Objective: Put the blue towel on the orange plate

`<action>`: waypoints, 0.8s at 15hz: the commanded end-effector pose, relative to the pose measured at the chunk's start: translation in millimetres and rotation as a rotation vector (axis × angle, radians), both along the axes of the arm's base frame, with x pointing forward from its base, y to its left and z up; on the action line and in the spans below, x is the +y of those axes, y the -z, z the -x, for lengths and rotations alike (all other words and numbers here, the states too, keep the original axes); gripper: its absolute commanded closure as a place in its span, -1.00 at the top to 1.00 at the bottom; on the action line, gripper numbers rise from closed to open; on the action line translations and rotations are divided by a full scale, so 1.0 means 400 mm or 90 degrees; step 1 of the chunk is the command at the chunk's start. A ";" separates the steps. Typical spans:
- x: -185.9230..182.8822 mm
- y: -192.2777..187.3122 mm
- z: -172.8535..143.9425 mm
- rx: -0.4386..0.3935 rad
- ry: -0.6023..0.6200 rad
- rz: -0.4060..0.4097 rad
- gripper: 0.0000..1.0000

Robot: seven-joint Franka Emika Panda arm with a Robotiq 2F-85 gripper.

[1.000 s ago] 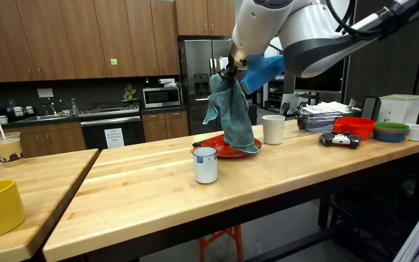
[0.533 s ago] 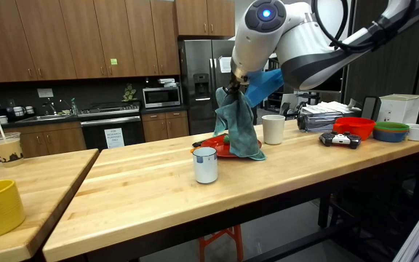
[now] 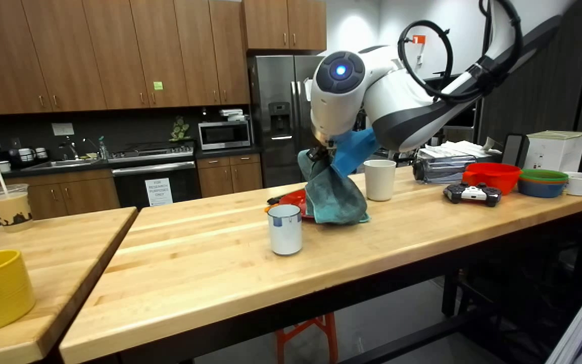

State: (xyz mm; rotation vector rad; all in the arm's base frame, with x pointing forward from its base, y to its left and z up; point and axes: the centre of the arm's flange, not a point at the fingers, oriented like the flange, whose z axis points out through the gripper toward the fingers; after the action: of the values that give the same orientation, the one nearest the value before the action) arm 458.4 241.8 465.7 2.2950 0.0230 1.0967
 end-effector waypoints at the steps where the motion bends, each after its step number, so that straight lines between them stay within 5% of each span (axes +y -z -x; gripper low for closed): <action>1: 0.029 0.043 -0.076 -0.005 0.006 0.014 -0.97; 12: 0.141 0.088 -0.215 -0.019 -0.010 0.027 -0.97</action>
State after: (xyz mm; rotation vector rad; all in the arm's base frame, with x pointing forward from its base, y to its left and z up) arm 523.6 281.6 427.2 2.2663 0.0638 1.0937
